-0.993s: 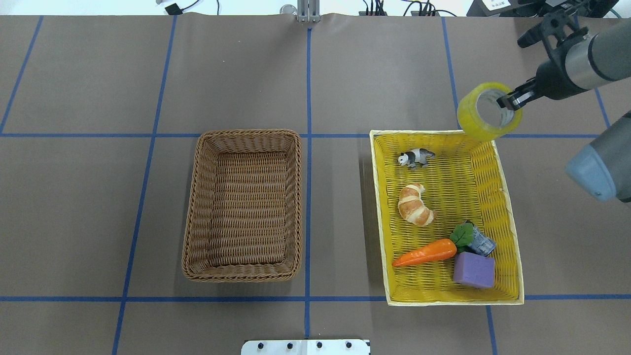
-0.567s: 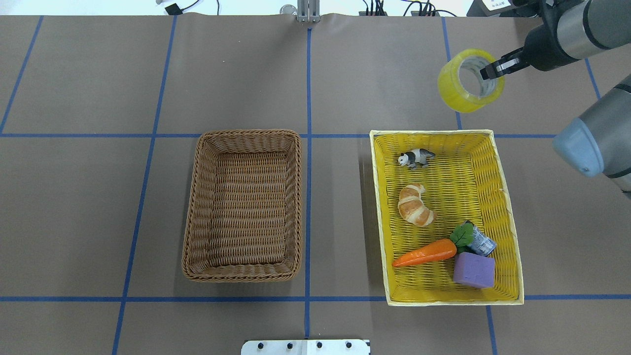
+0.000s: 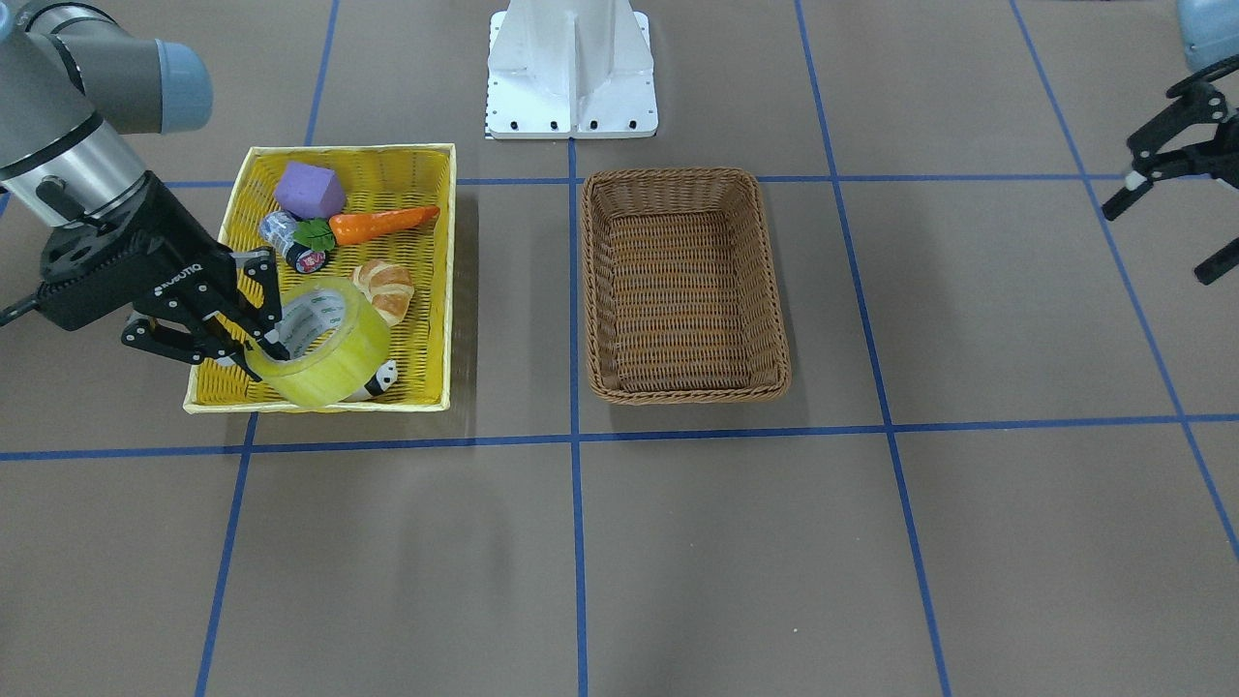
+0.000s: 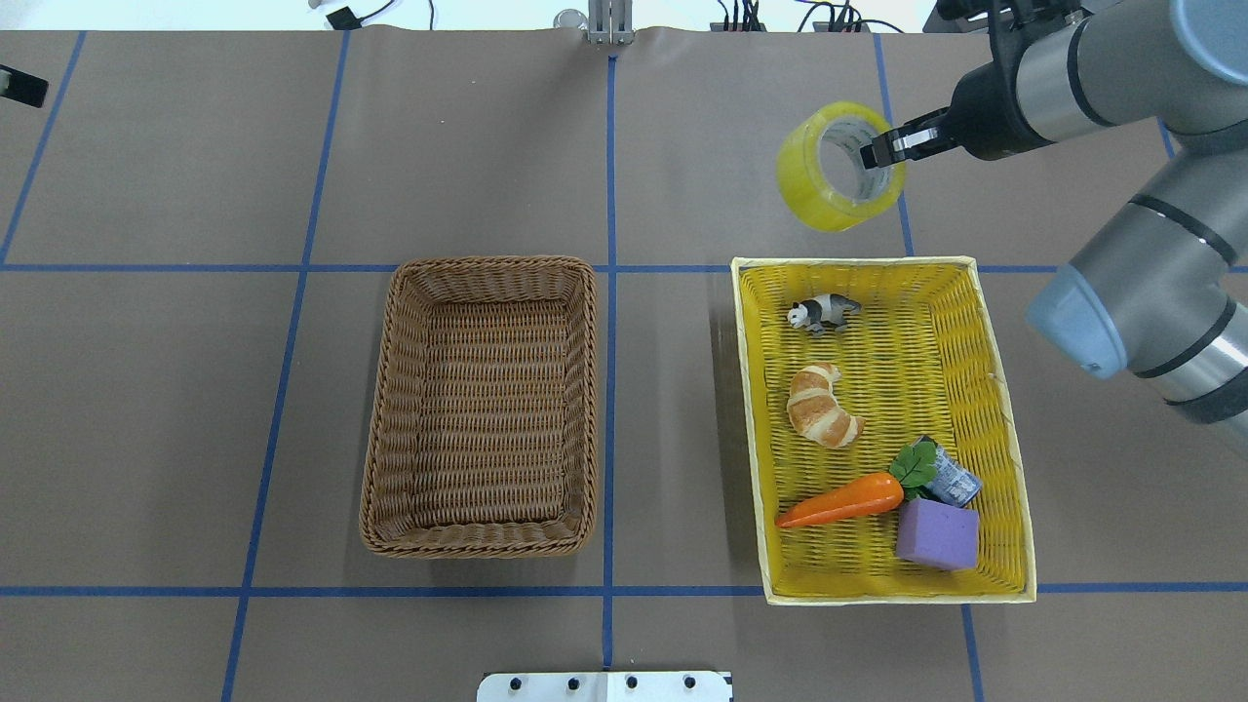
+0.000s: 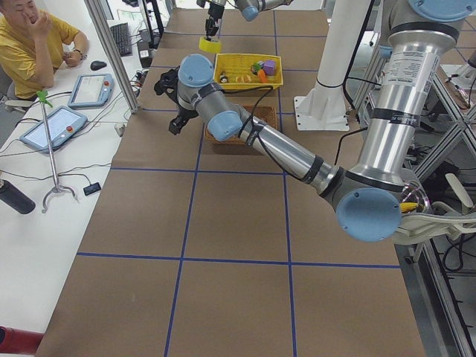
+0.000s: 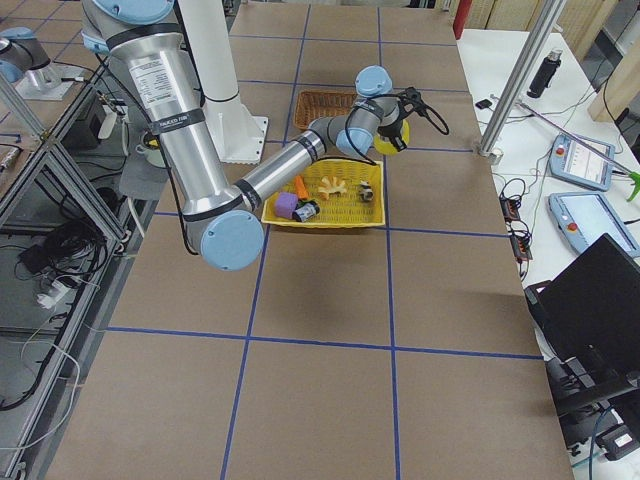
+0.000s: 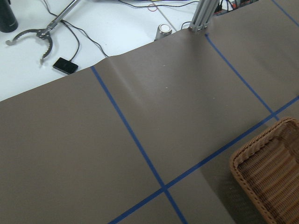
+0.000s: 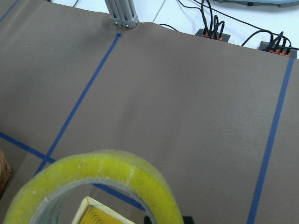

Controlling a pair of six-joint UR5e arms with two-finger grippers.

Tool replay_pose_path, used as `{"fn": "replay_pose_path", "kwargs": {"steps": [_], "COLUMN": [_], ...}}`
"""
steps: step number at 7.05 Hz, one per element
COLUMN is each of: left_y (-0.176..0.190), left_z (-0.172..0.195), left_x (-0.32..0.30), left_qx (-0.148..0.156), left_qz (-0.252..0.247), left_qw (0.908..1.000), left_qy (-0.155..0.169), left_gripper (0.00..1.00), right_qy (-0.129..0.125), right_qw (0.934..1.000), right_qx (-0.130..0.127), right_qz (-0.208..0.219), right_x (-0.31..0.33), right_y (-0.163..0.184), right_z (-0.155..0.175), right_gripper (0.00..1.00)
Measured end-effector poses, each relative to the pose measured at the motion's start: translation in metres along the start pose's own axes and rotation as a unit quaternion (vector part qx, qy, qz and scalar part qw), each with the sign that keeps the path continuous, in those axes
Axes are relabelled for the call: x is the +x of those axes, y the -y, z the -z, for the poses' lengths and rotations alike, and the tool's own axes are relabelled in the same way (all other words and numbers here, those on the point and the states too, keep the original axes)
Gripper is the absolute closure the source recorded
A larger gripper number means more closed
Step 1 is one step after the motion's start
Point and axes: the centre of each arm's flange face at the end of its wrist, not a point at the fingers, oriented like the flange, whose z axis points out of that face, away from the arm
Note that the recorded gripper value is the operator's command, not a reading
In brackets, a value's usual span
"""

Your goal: Move tape to another basket

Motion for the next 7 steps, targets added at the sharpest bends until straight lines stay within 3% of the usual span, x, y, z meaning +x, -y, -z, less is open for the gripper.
{"fn": "replay_pose_path", "kwargs": {"steps": [3,5,7], "left_y": [0.057,0.066,0.068], "left_z": [-0.045,-0.078,-0.115], "left_x": [0.084,0.116,0.147], "left_qx": [0.002,0.017,0.037], "left_qz": [0.009,0.025,0.043], "left_qw": [0.9977,0.9927,0.9883], "left_qy": [-0.067,-0.117,-0.142], "left_gripper": [0.01,0.01,0.01], "right_qy": [0.021,0.032,0.047], "right_qw": [0.9975,0.9931,0.9876], "right_qx": [0.064,0.105,0.139], "right_qz": [-0.023,-0.041,-0.057], "right_x": [-0.108,-0.173,-0.219], "right_y": [0.001,-0.004,-0.009], "right_z": [-0.035,-0.047,-0.051], "right_gripper": [1.0,1.0,1.0]}}
